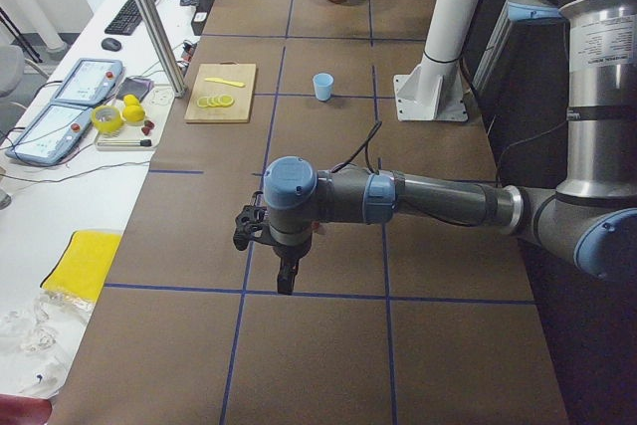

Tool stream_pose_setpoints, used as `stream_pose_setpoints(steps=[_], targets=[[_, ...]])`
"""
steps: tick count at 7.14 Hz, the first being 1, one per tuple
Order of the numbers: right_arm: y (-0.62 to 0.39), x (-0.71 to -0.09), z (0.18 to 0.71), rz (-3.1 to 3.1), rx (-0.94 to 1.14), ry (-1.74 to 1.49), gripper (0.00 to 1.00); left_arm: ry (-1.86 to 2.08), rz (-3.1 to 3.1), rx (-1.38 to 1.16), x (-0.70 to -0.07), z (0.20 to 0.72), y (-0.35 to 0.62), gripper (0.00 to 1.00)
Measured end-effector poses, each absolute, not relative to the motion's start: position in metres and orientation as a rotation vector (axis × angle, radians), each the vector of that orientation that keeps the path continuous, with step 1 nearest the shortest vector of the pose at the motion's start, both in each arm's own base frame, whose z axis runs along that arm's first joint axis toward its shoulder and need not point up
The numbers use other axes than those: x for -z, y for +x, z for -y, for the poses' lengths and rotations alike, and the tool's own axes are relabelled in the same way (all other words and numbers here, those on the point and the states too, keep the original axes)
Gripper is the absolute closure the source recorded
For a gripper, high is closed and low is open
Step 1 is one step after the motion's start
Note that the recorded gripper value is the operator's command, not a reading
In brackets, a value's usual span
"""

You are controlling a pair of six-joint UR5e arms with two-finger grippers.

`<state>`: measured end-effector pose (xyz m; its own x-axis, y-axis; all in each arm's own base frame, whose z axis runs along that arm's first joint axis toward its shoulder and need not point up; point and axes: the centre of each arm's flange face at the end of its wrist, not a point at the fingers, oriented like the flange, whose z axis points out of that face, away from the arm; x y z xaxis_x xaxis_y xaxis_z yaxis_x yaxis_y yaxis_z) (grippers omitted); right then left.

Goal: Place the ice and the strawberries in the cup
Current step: 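Carry the ice cube with the right gripper over the blue cup, then open the right gripper to drop the ice cube into the cup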

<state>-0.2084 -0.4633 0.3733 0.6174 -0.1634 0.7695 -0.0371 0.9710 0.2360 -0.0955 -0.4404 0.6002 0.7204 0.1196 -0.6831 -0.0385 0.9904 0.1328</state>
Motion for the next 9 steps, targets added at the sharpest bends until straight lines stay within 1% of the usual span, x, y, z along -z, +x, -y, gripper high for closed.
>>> stream_pose_setpoints(steps=[2, 5, 7, 9], targets=[[-0.302, -0.303, 0.457, 0.875, 0.042, 0.204, 1.00, 0.125, -0.760, -0.093, -0.594, 0.443, -0.096, 0.00], [-0.439, -0.200, 0.410, 0.814, -0.007, 0.180, 1.00, 0.130, -0.760, -0.095, -0.591, 0.444, -0.096, 0.00], [-0.518, -0.154, 0.393, 0.805, -0.061, 0.175, 1.00, 0.131, -0.760, -0.095, -0.591, 0.444, -0.096, 0.00], [-0.574, -0.132, 0.386, 0.775, -0.092, 0.168, 0.99, 0.130, -0.760, -0.095, -0.591, 0.444, -0.096, 0.00]])
